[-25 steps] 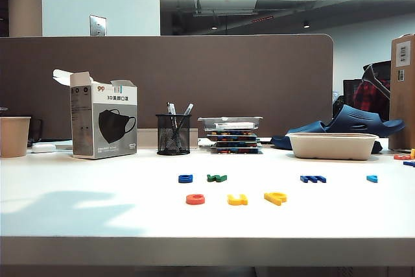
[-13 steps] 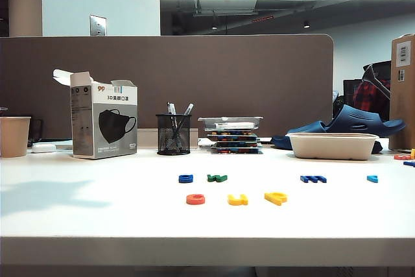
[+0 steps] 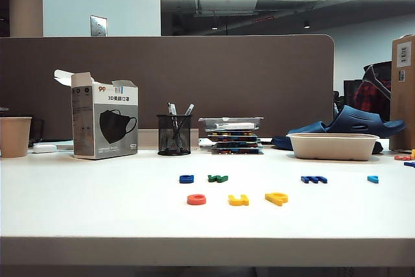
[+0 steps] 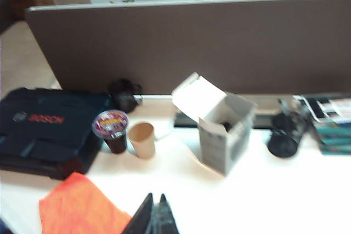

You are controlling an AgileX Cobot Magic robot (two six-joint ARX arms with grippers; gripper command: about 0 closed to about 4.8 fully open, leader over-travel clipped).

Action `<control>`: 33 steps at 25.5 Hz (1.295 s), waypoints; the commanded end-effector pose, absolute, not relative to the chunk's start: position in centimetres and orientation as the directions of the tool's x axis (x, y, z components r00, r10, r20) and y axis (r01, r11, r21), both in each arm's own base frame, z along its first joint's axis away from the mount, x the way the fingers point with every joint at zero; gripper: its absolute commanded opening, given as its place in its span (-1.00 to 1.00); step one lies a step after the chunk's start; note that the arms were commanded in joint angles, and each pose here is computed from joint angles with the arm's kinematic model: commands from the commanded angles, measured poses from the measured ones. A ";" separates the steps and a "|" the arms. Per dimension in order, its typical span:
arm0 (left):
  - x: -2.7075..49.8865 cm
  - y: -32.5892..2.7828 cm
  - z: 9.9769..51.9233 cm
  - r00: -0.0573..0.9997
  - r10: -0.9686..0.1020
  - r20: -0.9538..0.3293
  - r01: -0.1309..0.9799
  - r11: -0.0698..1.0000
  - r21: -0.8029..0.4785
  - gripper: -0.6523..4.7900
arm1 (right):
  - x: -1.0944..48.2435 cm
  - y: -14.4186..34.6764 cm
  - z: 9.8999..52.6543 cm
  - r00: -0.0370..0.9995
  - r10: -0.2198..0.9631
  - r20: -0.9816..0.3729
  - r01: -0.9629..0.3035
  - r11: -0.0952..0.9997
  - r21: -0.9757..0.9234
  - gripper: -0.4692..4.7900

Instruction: Select the appropriate letters from the row of letter magnets placed on the table to arrange into the word "cup".

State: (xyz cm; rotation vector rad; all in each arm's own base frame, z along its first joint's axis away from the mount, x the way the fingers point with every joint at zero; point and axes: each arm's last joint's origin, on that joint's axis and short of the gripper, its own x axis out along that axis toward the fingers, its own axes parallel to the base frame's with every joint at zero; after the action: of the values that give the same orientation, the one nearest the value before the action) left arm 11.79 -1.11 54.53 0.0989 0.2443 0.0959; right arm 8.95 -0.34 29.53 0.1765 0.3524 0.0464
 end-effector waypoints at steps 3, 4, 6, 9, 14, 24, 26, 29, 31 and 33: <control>7.0 -0.3 53.6 0.975 0.097 -0.198 -0.080 0.992 0.092 -0.78 | 9.1 -0.3 28.5 0.939 0.079 -0.334 -0.019 0.984 0.177 -0.83; 6.2 -0.2 53.2 0.977 0.096 -0.190 -0.081 0.993 0.087 -0.78 | 9.1 -0.3 28.3 0.938 0.078 -0.337 -0.019 0.984 0.178 -0.83; 4.6 0.0 52.1 0.978 0.091 -0.187 -0.081 0.995 0.060 -0.78 | 9.0 -0.3 27.9 0.939 0.082 -0.334 -0.022 0.984 0.178 -0.83; 2.4 0.3 50.2 0.979 0.077 -0.189 -0.071 0.997 0.043 -0.78 | 8.8 -0.3 27.4 0.941 0.079 -0.329 -0.021 0.984 0.176 -0.83; -0.1 0.6 46.3 0.980 0.050 -0.191 -0.046 0.999 0.026 -0.78 | 8.5 -0.3 26.0 0.955 0.083 -0.286 -0.033 0.984 0.173 -0.83; -3.0 0.8 37.3 0.995 -0.038 -0.096 0.036 0.999 -0.027 -0.78 | 8.5 -0.2 24.2 0.964 0.097 -0.248 -0.055 0.983 0.173 -0.83; -3.1 0.8 36.4 0.997 -0.050 -0.065 0.048 0.998 -0.027 -0.78 | 8.5 -0.2 23.9 0.956 0.104 -0.276 -0.056 0.983 0.178 -0.82; -3.3 0.7 35.2 0.997 -0.080 -0.018 0.079 0.996 -0.032 -0.78 | 8.3 0.0 23.4 0.929 0.166 -0.330 -0.101 0.973 0.206 -0.76; -3.4 0.7 34.5 0.997 -0.083 0.007 0.083 0.996 -0.034 -0.78 | 8.3 0.0 23.3 0.929 0.182 -0.322 -0.118 0.971 0.210 -0.78; -3.1 0.6 33.5 0.996 -0.084 0.035 0.086 0.996 -0.033 -0.78 | 8.6 0.0 23.0 0.936 0.180 -0.301 -0.121 0.971 0.204 -0.78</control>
State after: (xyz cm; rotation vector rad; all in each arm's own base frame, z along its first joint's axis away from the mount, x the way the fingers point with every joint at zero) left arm -3.39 0.71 33.71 -0.0319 -0.0024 -0.0783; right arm 8.40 0.01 22.91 0.1938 0.3641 0.1481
